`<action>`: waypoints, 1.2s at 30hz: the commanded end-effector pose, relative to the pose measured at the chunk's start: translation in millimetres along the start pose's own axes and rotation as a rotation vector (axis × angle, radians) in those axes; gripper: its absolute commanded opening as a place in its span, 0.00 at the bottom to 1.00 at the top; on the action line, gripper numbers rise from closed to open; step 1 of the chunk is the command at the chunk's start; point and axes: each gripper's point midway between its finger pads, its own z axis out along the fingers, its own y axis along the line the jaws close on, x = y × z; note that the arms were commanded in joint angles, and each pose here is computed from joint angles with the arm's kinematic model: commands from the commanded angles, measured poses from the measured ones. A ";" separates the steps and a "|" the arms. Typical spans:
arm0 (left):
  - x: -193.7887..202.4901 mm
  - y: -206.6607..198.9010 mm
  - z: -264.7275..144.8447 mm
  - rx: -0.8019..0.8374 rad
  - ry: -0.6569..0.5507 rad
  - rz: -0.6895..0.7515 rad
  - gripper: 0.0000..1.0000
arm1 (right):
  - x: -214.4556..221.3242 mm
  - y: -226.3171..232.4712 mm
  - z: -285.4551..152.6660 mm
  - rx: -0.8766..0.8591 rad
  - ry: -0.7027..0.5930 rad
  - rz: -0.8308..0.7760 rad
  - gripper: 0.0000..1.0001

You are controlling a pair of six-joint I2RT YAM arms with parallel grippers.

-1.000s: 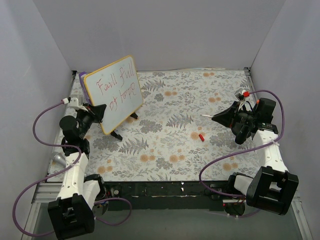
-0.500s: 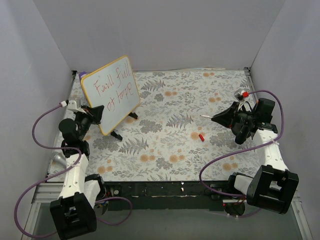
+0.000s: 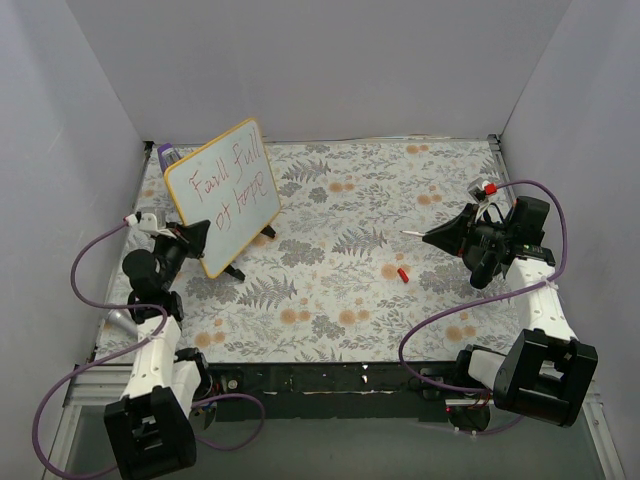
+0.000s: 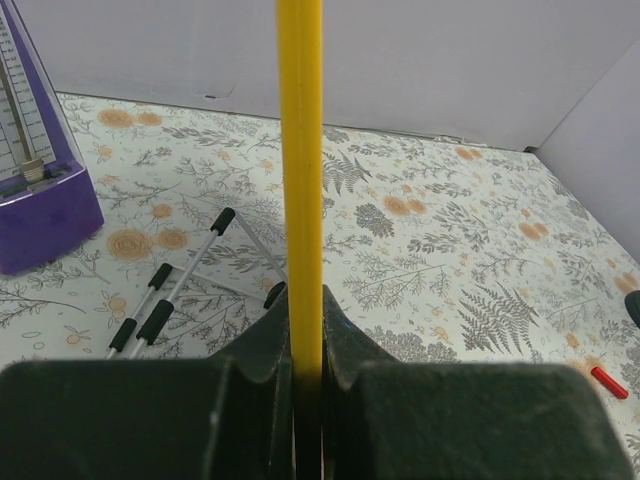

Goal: Write a sentence on the whiteboard
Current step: Put down the whiteboard on the whiteboard stand.

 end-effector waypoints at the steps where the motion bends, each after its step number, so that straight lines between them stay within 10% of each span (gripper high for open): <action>1: -8.0 2.4 -4.4 0.003 -0.060 0.130 0.00 | -7.5 5.3 0.3 -0.027 -0.008 -0.028 0.01; 18: 20.8 32.5 -17.4 -0.130 0.005 0.209 0.02 | -6.9 7.4 0.3 -0.038 -0.009 -0.025 0.01; 36: 11.8 8.5 -19.5 -0.069 -0.077 -0.021 0.00 | -9.8 10.6 -0.4 -0.045 -0.014 -0.037 0.01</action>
